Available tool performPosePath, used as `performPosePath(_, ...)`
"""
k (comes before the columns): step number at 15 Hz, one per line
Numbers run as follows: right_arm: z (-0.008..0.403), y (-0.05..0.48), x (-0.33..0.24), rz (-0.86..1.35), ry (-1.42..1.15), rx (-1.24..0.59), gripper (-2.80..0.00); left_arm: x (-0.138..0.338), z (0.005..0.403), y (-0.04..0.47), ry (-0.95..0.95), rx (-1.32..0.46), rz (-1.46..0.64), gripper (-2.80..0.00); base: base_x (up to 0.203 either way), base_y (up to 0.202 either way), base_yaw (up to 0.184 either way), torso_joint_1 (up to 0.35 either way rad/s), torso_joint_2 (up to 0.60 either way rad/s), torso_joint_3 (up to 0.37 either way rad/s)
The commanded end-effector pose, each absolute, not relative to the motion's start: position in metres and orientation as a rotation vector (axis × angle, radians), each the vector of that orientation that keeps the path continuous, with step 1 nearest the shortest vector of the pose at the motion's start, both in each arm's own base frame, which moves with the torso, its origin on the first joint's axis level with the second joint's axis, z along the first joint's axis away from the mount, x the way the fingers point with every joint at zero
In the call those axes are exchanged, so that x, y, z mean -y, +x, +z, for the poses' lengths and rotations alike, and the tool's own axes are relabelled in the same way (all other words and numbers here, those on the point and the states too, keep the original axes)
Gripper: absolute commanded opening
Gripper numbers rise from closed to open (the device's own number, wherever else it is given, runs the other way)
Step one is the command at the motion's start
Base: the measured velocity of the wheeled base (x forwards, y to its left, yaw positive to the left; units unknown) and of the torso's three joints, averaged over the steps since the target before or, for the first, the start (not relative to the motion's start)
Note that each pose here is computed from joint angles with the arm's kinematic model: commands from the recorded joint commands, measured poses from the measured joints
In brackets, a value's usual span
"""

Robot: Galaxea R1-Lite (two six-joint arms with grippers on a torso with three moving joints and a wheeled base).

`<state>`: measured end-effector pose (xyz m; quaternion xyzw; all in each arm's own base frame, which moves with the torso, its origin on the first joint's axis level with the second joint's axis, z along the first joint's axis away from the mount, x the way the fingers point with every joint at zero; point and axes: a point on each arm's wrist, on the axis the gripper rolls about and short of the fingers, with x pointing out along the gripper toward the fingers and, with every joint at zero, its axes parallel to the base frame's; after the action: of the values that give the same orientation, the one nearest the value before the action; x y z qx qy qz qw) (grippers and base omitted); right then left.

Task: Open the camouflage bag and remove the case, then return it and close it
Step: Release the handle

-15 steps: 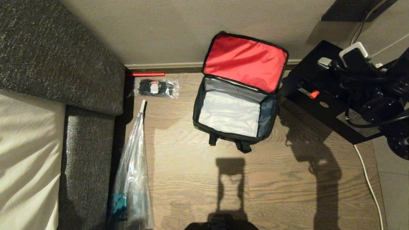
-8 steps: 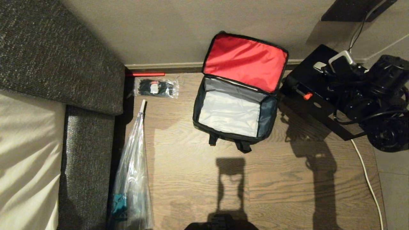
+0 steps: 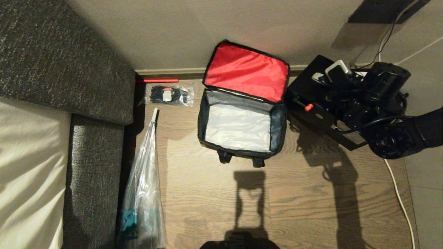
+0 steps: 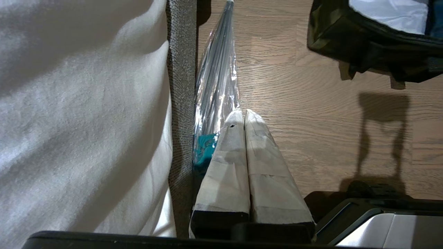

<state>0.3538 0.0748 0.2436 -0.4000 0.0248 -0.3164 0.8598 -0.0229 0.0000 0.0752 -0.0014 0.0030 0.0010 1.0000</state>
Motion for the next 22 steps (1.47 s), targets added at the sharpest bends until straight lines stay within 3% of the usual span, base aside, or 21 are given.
performPosePath(1,0.239,0.359,-0.092,-0.64,-0.84,-0.046,-2.8,0.0,0.075,-0.023,-0.003,-0.003,0.003,-2.8,0.0,0.0,0.0,0.0,0.0,0.0)
performPosePath(22,0.159,0.428,-0.069,-0.672,-0.818,-0.174,-2.8,0.0,0.075,-0.023,-0.003,-0.003,0.003,-2.8,0.0,0.0,0.0,0.0,0.0,0.0)
